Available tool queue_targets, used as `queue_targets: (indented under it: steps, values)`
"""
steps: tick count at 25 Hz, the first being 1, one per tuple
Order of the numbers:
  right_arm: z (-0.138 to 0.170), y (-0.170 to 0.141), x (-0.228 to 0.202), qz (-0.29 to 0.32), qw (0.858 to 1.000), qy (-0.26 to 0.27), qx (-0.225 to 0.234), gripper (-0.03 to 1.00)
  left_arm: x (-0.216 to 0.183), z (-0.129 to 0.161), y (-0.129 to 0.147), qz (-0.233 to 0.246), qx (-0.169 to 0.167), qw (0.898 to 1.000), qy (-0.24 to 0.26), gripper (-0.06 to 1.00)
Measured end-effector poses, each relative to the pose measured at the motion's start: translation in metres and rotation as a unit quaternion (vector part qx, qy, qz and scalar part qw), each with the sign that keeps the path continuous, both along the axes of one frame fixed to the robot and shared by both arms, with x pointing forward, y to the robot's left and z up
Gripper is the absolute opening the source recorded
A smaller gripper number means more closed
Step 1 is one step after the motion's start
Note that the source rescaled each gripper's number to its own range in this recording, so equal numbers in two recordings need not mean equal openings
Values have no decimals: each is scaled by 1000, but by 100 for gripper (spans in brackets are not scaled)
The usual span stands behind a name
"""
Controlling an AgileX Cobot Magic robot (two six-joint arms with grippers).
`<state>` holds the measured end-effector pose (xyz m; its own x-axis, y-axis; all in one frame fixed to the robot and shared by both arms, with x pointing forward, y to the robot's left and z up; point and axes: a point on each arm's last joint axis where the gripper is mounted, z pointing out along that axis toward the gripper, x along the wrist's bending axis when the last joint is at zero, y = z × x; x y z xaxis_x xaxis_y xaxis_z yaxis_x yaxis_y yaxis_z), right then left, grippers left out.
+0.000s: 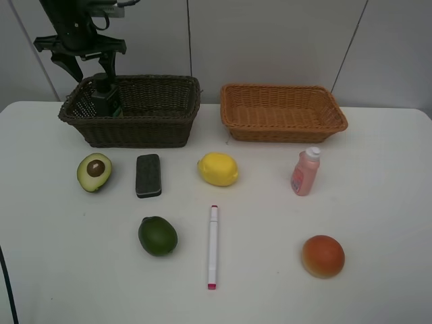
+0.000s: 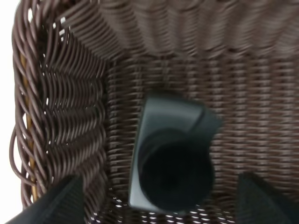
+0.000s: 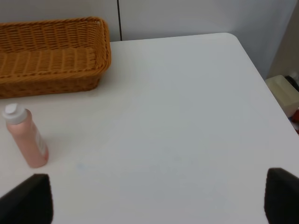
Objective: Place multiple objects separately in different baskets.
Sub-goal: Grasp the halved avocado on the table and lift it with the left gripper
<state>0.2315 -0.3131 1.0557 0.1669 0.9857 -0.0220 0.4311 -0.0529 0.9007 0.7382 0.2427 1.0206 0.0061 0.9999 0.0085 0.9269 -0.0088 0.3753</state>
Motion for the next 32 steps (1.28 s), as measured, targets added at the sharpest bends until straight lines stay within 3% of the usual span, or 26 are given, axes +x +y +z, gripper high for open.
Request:
queue_targets:
  steps: [5,10,15,19,23,27,32]
  values:
    - [0,0,0,0,1000,0,0,100,-19,39,-9,-5,-56,998,-23,71]
    - [0,0,0,0,1000,0,0,100,-81,64,-4,-16,-46,999,8,71]
    - [0,0,0,0,1000,0,0,100,-174,80,12,-15,-28,999,34,71]
    - [0,0,0,0,1000,0,0,100,-231,60,22,-14,-11,997,76,71]
    - [0,0,0,0,1000,0,0,100,-256,19,25,-14,-6,994,111,71]
    - [0,0,0,0,1000,0,0,100,-254,-19,25,-16,-10,997,75,71]
    - [0,0,0,0,1000,0,0,100,-232,-46,22,-19,-16,999,38,71]
